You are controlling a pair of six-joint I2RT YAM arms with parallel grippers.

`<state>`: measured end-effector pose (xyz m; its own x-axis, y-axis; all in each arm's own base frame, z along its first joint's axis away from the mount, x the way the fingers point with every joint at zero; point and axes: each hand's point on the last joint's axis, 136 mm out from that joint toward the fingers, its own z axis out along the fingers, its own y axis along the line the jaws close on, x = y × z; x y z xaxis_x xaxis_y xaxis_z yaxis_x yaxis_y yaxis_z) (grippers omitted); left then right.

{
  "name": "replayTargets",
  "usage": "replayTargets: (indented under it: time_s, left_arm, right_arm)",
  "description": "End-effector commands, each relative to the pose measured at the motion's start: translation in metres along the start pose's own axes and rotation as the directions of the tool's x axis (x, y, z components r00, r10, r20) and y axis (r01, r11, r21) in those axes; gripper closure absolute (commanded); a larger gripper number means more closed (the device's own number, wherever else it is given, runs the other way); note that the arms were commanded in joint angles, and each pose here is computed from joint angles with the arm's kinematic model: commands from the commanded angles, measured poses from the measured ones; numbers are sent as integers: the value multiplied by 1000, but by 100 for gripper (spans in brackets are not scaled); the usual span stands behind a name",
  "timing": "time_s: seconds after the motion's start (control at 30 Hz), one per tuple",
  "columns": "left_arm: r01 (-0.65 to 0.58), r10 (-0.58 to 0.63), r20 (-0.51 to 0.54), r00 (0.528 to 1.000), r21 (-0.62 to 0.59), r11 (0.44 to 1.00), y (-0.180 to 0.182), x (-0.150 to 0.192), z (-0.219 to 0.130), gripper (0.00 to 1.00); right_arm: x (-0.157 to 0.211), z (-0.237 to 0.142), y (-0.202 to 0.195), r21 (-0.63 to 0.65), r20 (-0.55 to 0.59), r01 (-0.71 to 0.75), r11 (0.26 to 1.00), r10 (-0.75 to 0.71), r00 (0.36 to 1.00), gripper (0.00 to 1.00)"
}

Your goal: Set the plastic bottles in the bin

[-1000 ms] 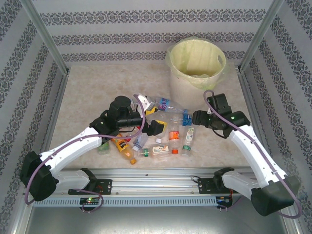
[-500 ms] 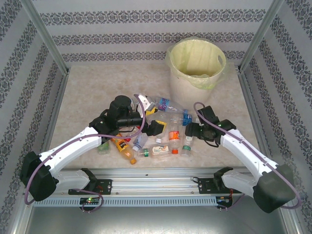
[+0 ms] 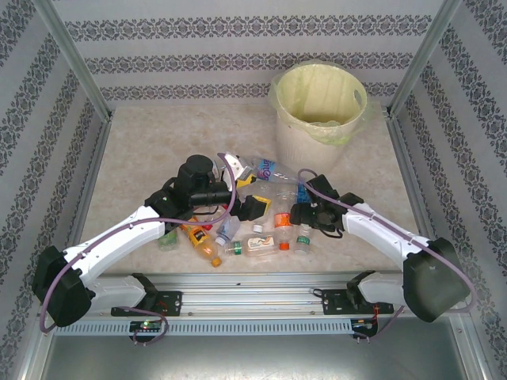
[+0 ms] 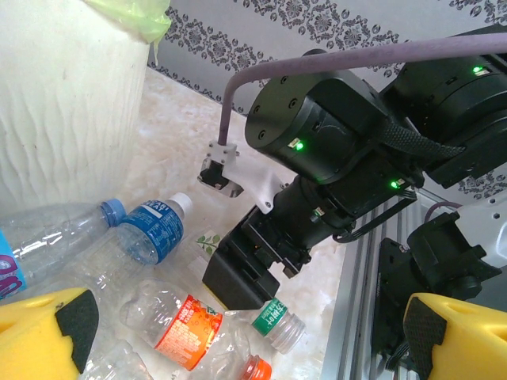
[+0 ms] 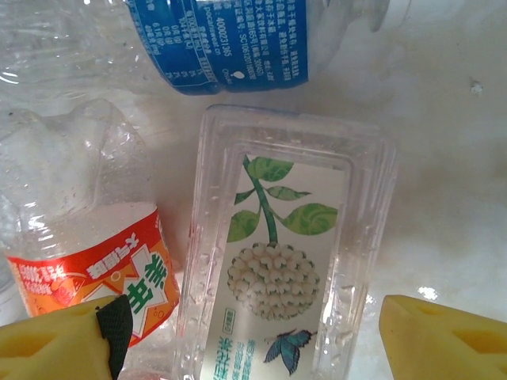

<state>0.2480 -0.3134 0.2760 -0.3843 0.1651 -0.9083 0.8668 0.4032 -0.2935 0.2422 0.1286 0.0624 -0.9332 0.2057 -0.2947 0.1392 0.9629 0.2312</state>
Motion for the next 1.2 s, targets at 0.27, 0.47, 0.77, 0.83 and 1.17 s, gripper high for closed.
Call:
replayTargets:
  time_s: [0.27, 0.47, 0.77, 0.83, 1.17]
  left_arm:
    - [-47, 47, 38, 998, 13, 999, -12, -19, -7, 0]
    - [-52, 52, 40, 998, 2, 999, -10, -19, -8, 0]
    - [-47, 47, 41, 998, -9, 999, -8, -17, -8, 0]
    - [-39, 39, 40, 998, -10, 999, -7, -18, -7, 0]
    - [-10, 7, 82, 997, 26, 1000, -13, -25, -8, 0]
  right_arm:
    - [-7, 22, -6, 77, 11, -21, 997, 20, 1000, 24]
    - [-7, 31, -8, 96, -2, -20, 995, 20, 1000, 31]
    - [-9, 22, -14, 114, 28, 6, 994, -10, 1000, 40]
    - [-11, 16, -14, 111, 43, 17, 994, -22, 999, 41]
    - [-23, -25, -10, 69, 139, 54, 996, -63, 988, 44]
